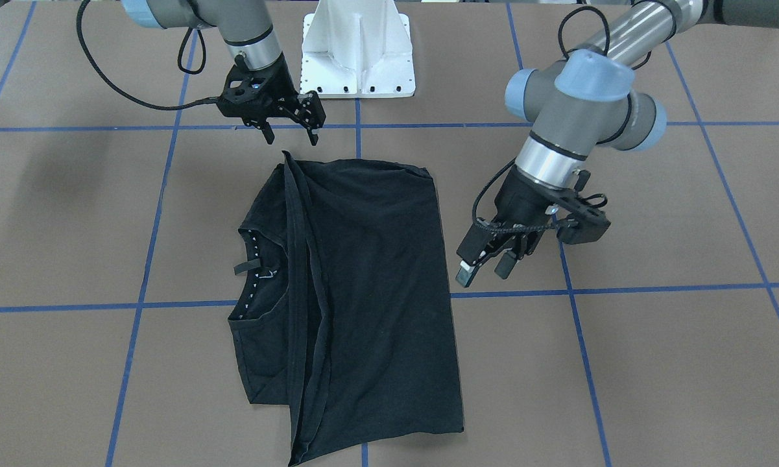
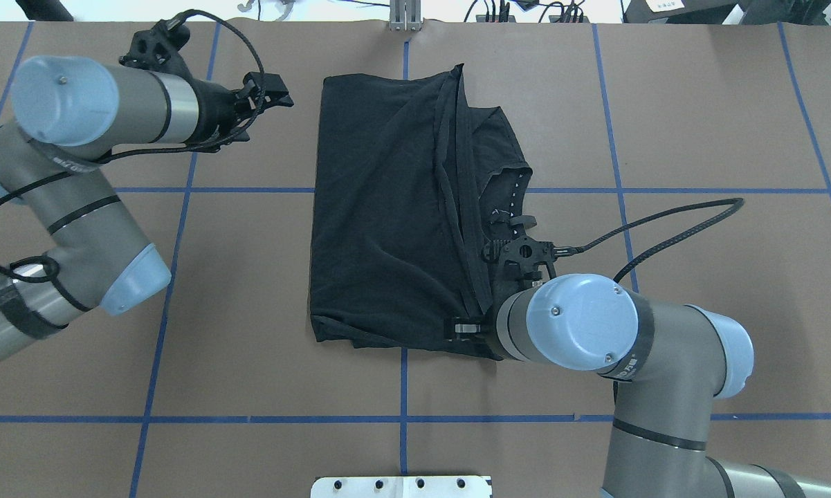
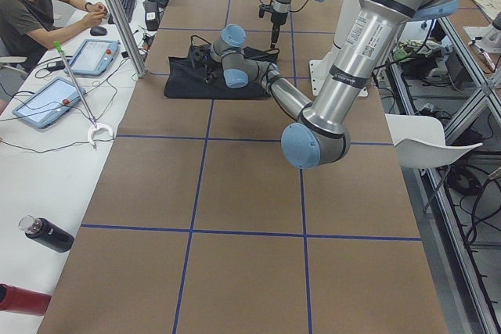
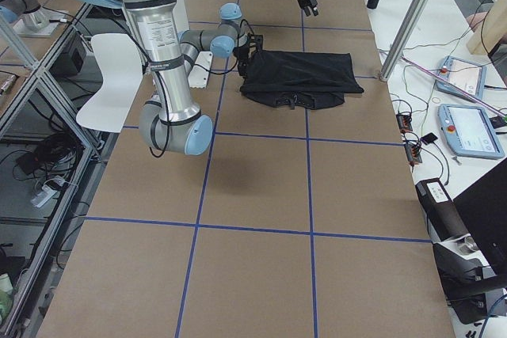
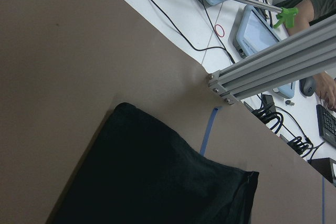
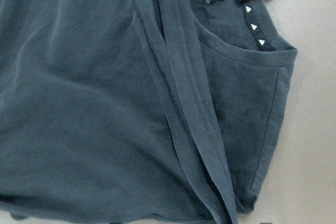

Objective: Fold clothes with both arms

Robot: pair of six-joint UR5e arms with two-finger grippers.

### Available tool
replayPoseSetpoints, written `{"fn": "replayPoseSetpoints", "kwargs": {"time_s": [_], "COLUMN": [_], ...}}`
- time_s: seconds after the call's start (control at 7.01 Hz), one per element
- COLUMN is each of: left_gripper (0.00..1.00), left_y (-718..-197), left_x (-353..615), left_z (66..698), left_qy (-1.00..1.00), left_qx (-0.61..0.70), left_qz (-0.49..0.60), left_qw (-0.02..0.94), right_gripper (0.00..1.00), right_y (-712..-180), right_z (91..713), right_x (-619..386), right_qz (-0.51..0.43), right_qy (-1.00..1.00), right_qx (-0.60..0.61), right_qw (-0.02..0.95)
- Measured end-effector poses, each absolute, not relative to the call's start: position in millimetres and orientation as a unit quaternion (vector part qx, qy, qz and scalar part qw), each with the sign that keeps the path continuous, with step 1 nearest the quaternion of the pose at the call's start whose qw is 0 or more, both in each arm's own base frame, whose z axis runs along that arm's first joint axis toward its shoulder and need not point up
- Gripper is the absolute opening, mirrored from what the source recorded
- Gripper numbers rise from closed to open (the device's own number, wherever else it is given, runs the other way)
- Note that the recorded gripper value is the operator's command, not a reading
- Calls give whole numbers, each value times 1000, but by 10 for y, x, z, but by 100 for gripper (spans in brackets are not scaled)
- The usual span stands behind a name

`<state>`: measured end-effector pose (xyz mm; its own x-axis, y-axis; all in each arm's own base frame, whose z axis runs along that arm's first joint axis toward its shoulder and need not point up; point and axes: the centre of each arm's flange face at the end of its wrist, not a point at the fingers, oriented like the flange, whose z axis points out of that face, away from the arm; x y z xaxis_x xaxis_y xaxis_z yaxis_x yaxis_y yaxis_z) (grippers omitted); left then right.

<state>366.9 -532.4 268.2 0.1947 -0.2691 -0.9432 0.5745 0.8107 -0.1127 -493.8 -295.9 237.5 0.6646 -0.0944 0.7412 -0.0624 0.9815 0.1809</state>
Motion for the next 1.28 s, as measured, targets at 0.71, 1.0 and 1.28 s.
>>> {"fn": "replayPoseSetpoints", "kwargs": {"time_s": [0.71, 1.0, 1.28], "left_gripper": [100, 100, 100], "left_y": [-5186, -5182, -5182], "left_x": [3532, 3537, 3540], "left_z": [3024, 3030, 3033], "left_qy": [551, 551, 551], "left_qx": [125, 123, 122], "left_qz": [-283, -285, -286], "left_qw": [775, 774, 774], "right_gripper": [41, 41, 41], "right_y": [-3107, -3174, -3210], "right_z": [2673, 2694, 2660], "right_x": [-5415, -5497, -5521], "right_qz": [-235, -248, -248], "right_qy": [-305, -293, -292], "right_qx": [163, 171, 174], "right_qw": [909, 908, 907]}}
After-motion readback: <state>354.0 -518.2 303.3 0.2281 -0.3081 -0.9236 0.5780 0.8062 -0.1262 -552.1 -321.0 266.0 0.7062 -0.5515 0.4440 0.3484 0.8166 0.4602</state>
